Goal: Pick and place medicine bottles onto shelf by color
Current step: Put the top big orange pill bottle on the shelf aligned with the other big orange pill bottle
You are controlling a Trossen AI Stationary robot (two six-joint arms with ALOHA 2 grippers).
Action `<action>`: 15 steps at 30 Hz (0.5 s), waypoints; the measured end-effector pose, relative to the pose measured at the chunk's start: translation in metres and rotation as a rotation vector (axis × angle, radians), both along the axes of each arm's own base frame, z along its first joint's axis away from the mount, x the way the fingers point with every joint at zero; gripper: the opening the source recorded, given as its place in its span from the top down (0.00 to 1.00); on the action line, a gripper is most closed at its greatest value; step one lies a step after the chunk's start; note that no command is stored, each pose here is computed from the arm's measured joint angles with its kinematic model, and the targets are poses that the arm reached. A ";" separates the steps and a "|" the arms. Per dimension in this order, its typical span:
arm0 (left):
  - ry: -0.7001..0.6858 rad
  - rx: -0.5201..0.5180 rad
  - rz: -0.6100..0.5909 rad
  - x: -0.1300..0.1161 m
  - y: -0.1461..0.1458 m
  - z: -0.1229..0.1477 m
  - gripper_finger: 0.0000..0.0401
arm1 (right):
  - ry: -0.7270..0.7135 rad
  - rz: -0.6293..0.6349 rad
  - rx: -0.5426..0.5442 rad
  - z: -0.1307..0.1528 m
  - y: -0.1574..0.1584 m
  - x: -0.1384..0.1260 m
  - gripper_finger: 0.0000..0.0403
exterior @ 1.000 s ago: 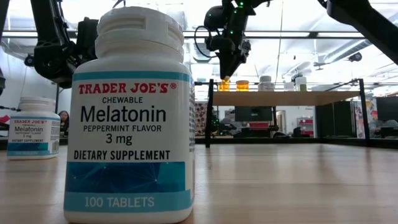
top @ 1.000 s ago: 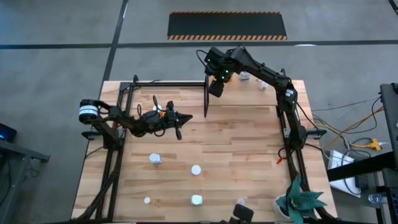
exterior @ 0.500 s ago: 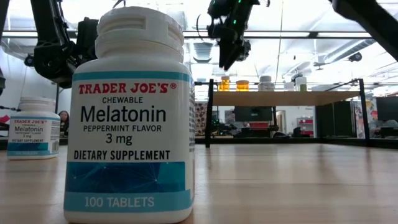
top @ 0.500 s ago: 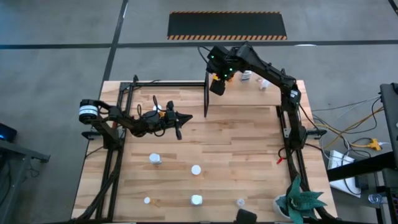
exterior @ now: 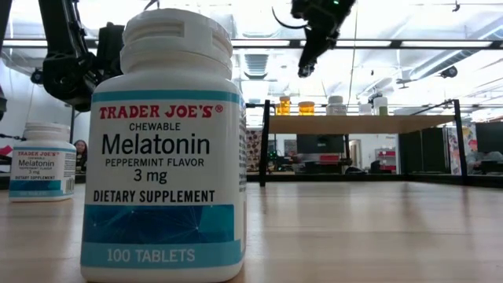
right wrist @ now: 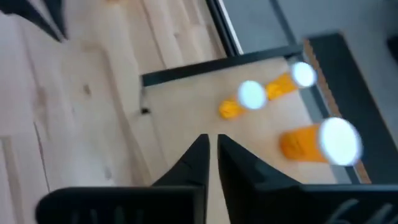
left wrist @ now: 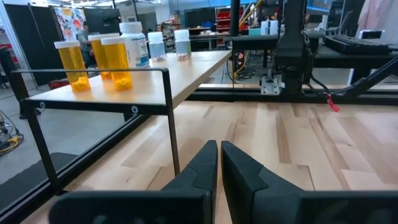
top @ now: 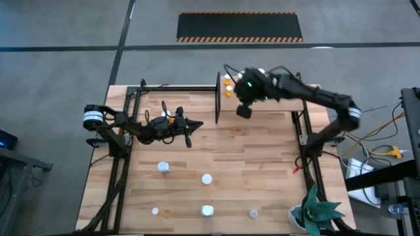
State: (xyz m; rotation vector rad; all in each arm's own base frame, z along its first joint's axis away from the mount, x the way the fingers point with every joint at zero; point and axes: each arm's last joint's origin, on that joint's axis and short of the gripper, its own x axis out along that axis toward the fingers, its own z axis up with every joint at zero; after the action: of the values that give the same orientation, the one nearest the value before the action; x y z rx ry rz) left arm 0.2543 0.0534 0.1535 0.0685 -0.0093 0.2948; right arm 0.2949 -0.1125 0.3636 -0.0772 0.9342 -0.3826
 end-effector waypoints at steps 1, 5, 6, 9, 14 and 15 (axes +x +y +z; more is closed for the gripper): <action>0.005 -0.001 0.000 0.000 0.000 -0.001 0.99 | -0.037 0.017 -0.012 -0.007 0.007 -0.004 0.96; 0.010 -0.007 0.000 0.000 0.000 -0.001 0.99 | -0.203 0.095 -0.058 -0.036 0.037 -0.019 0.97; 0.007 -0.011 0.000 0.000 0.000 0.000 0.99 | -0.240 0.112 -0.066 -0.044 0.043 -0.024 0.97; -0.011 -0.036 0.001 -0.003 0.000 0.009 0.99 | -0.332 0.142 -0.089 -0.065 0.055 -0.036 0.97; 0.110 -0.121 0.130 -0.015 0.001 0.028 0.99 | -0.412 0.166 -0.106 -0.088 0.065 -0.057 0.97; 0.155 -0.136 0.179 -0.019 0.001 0.032 0.99 | -0.418 0.164 -0.108 -0.092 0.066 -0.061 0.97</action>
State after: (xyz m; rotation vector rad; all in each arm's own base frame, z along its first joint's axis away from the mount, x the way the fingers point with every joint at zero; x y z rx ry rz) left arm 0.2354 0.0545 0.1850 -0.0433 0.1715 0.4677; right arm 0.2334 -0.0468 0.2720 -0.1652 0.4903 -0.2820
